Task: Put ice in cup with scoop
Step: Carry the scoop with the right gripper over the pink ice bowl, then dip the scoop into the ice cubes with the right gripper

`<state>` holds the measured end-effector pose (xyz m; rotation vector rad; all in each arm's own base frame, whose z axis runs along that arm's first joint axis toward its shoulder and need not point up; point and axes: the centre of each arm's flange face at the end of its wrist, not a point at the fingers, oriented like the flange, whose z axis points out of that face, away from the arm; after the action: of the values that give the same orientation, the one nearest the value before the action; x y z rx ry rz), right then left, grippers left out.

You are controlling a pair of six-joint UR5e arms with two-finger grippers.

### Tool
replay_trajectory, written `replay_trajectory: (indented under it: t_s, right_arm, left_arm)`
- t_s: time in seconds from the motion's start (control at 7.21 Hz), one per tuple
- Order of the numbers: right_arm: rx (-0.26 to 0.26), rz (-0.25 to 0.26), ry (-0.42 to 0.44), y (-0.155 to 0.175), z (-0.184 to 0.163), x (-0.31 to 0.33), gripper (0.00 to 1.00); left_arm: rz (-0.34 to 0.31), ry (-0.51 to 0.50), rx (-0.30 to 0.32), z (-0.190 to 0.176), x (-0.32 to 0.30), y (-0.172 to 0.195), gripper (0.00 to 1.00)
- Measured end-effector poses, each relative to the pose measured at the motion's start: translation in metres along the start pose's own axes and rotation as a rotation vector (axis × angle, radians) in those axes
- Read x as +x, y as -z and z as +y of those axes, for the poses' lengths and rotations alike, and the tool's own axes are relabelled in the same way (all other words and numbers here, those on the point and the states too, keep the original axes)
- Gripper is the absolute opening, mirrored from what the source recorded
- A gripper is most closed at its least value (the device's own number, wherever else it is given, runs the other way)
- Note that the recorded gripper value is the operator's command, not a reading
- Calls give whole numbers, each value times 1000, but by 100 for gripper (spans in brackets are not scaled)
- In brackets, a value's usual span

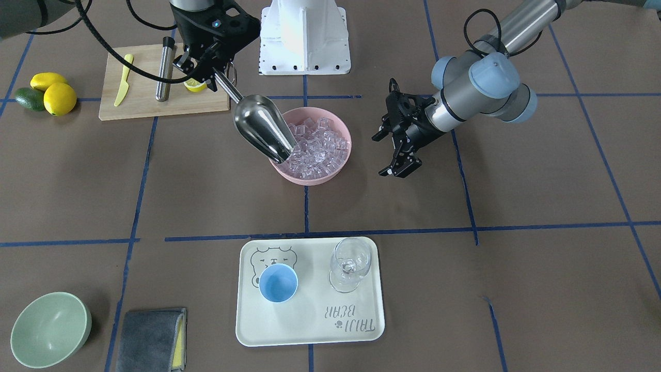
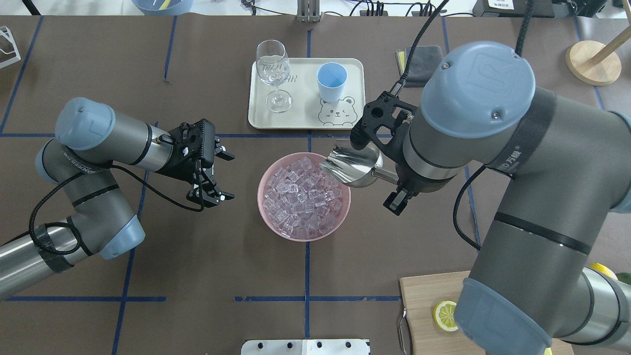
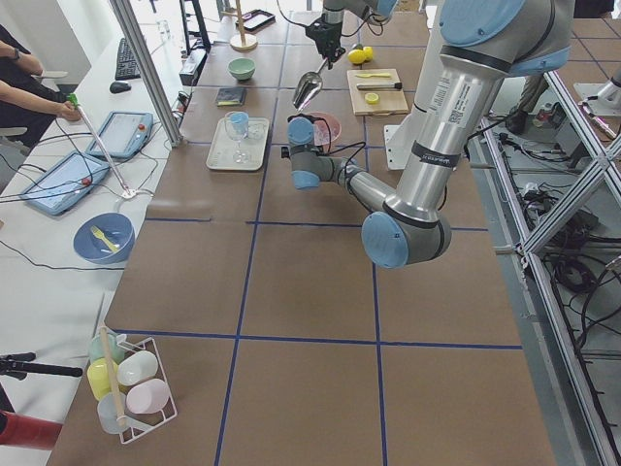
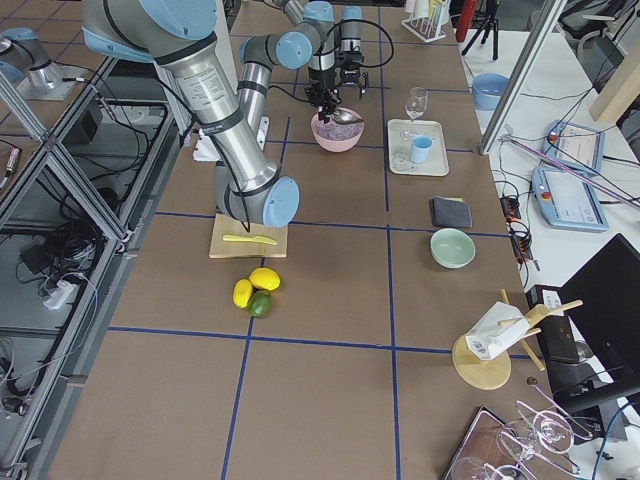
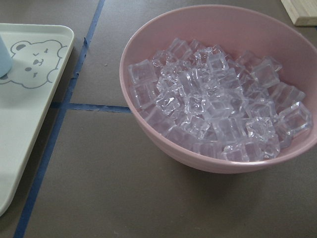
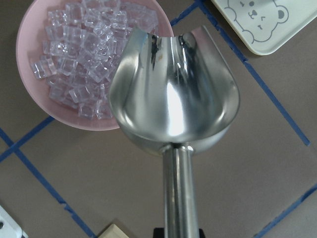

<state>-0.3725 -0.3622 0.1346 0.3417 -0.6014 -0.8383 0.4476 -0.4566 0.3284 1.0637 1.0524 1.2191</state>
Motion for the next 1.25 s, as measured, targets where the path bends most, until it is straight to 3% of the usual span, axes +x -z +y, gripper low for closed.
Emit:
replay_trajectory:
  t_s: [0.55,0.83,1.25]
  right_arm:
    - [-265,22,47,-4,-50,-21,0]
    - [-325,19,77,-13,-57,-30,0]
    - [-369,14,141,-28,-66,-47,0]
  left_arm:
    - [6,3,-8,4,2,-4,100]
    - [7,4,-10,6,2,-5,100]
    - [8,5,-10,6,2,-6,100]
